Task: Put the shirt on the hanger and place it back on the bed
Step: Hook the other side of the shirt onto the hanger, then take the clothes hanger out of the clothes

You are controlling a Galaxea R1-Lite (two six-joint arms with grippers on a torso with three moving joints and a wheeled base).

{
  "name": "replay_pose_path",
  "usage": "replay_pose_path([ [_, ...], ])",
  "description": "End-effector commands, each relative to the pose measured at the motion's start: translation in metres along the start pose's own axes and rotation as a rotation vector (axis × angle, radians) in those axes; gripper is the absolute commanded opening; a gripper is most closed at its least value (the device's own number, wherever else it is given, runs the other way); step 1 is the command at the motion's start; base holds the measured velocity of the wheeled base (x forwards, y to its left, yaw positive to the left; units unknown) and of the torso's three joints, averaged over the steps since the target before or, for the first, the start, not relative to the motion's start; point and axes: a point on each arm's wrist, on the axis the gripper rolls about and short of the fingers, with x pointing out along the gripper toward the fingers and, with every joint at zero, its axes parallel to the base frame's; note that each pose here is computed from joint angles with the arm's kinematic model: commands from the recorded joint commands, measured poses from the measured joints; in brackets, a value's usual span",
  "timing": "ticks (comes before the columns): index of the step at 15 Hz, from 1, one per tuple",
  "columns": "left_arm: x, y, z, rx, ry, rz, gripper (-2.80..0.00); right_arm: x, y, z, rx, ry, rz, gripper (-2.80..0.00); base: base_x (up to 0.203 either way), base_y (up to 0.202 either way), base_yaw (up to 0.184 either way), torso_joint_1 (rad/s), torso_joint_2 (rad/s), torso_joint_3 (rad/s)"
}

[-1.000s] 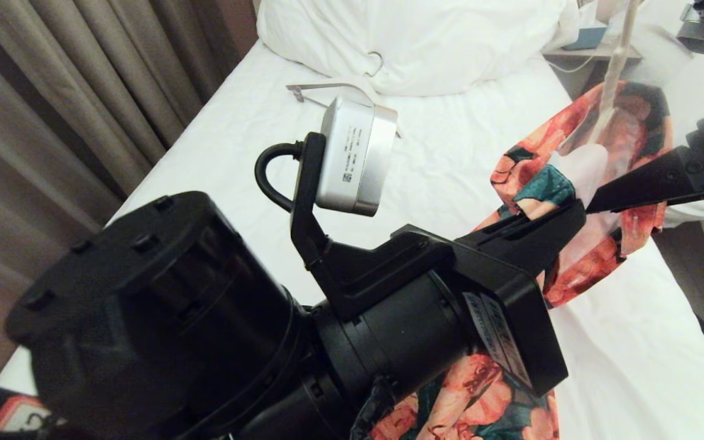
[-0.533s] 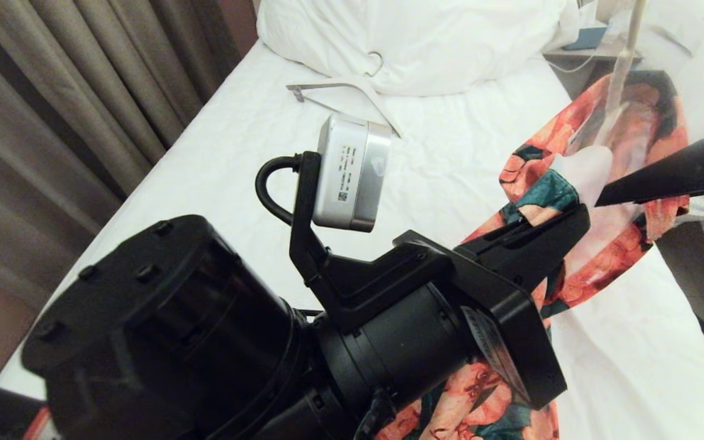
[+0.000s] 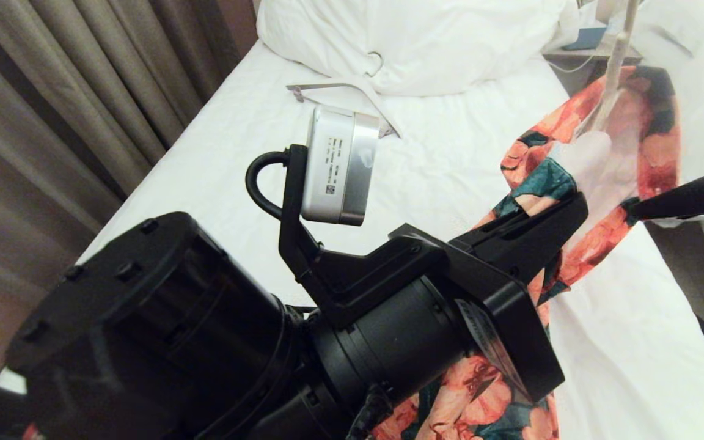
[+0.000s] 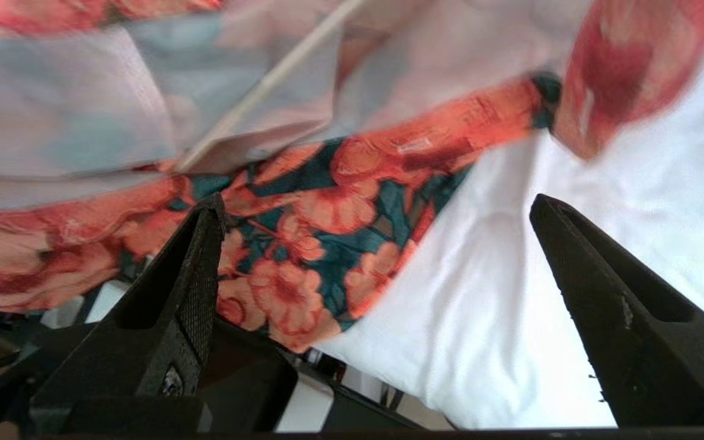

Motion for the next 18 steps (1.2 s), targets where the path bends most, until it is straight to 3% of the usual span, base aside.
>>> replay_pose_path([
  [1, 0.000, -0.001, 0.002, -0.002, -0.009, -0.003, -2.80, -0.006, 0.000, -0.003, 0.001, -0.005, -0.003, 0.00, 0.000, 0.000, 0.000, 0.000, 0.00, 0.000],
  [9, 0.000, -0.001, 0.002, 0.001, -0.009, -0.003, -2.80, -0.018, -0.001, -0.004, -0.002, -0.050, -0.004, 0.00, 0.000, 0.000, 0.000, 0.000, 0.00, 0.000],
  [13, 0.000, -0.001, 0.002, 0.002, -0.012, -0.004, -2.80, -0.010, -0.012, 0.004, -0.057, -0.098, -0.158, 0.00, 0.000, 0.000, 0.000, 0.000, 0.00, 0.000],
  [18, 0.000, -0.001, 0.002, 0.002, -0.012, -0.004, -2.80, -0.002, -0.017, 0.014, -0.141, -0.143, -0.240, 0.00, 0.000, 0.000, 0.000, 0.000, 0.00, 0.000],
])
